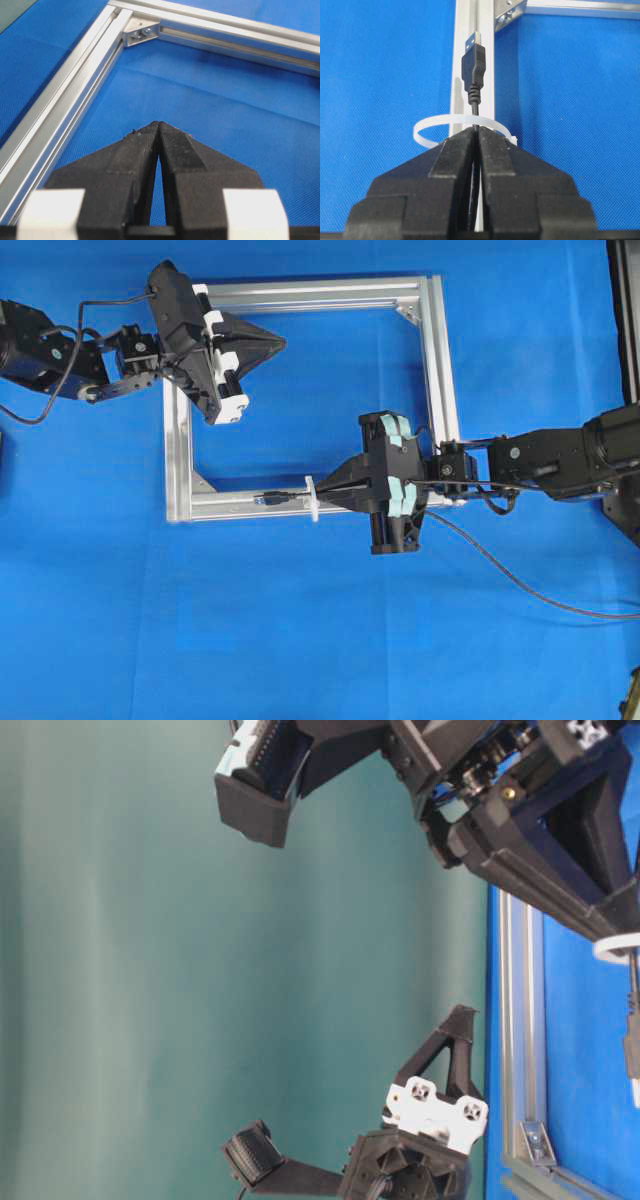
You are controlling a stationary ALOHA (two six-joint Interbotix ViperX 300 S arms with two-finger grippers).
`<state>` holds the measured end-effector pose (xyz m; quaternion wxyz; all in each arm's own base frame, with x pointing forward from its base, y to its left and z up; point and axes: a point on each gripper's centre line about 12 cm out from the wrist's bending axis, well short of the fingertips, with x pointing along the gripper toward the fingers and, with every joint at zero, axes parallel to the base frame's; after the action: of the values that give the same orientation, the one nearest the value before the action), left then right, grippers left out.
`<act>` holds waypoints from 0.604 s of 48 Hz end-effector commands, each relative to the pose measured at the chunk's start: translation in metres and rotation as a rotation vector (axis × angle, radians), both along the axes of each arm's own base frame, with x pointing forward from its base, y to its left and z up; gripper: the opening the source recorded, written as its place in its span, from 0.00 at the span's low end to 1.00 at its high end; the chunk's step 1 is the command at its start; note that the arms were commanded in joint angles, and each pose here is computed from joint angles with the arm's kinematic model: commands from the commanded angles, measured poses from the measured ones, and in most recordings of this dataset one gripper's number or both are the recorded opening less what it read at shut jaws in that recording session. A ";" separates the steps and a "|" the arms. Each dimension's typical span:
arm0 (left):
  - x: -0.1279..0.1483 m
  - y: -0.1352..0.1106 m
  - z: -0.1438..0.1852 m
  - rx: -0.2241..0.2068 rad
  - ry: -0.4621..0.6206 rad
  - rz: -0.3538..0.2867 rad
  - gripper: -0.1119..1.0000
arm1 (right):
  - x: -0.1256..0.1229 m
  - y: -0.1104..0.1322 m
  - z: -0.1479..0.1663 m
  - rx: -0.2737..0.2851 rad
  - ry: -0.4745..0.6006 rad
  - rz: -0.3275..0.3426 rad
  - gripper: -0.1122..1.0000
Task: Insert the wire through the string loop located in the center.
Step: 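Push the USB plug leftward through the zip-tie loop, then move the left gripper to the plug emerging from the loop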
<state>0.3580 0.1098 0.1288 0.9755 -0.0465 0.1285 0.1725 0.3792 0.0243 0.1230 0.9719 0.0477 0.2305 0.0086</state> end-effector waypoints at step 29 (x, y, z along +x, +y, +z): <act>0.003 -0.079 0.006 -0.091 0.011 -0.193 0.10 | 0.005 0.001 0.010 0.001 -0.035 0.002 0.08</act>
<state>0.3582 0.0433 0.1227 0.9795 -0.0777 0.1618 0.0911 0.3792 0.0243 0.1230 0.9719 0.0477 0.2305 0.0086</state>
